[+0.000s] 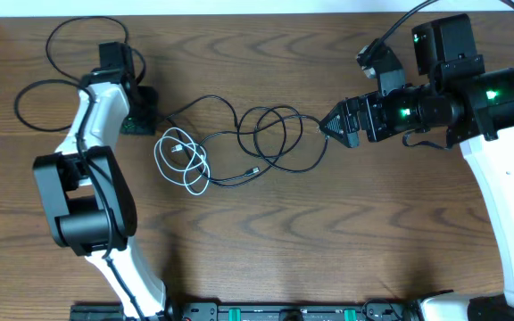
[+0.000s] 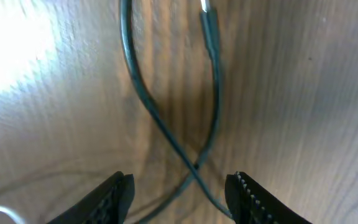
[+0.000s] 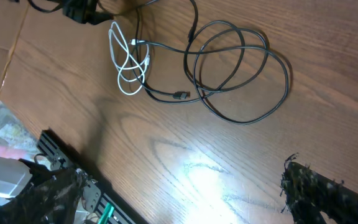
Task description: Untangle cables
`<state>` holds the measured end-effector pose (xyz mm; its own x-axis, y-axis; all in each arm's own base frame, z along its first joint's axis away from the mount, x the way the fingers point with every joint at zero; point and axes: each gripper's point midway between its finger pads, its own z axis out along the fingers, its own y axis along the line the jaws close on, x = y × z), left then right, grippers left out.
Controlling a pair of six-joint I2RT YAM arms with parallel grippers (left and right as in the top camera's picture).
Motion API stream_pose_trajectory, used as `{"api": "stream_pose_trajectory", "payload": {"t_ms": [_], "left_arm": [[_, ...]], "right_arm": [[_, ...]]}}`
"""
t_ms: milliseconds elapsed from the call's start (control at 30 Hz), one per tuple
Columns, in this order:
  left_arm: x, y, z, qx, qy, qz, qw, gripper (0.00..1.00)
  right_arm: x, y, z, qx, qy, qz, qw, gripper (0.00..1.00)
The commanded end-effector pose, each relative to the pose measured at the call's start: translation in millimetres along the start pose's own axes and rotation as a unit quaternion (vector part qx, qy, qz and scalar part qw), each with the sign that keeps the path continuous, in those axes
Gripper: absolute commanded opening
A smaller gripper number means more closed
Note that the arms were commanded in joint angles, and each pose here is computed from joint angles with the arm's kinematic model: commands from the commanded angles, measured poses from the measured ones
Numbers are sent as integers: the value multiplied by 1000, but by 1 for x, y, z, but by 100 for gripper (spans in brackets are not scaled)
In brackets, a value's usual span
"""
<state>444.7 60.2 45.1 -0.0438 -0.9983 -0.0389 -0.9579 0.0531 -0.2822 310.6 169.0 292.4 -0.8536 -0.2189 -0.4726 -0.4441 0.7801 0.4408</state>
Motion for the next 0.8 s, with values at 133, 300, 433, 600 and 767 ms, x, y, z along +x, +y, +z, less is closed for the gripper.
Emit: {"api": "stream_pose_trajectory", "payload": {"t_ms": [133,300,433,600,767], "left_arm": [[1,17,27,-37,2,-43,998,50],[-1,17,30,-37,-6,-43,998,50],[-3,17,30,-37,-10,-48,998,50],[-9,19,31,-41,-30,-51,997,49],[-10,17,37,-38,-33,-55,997,48]], "right_arm": [[2,4,1,-4,3,-13,1000,99],[2,4,1,-4,3,-13,1000,99],[2,4,1,-4,3,-13,1000,99],[2,4,1,-4,3,-13,1000,99],[2,4,1,-4,4,-13,1000,99]]}}
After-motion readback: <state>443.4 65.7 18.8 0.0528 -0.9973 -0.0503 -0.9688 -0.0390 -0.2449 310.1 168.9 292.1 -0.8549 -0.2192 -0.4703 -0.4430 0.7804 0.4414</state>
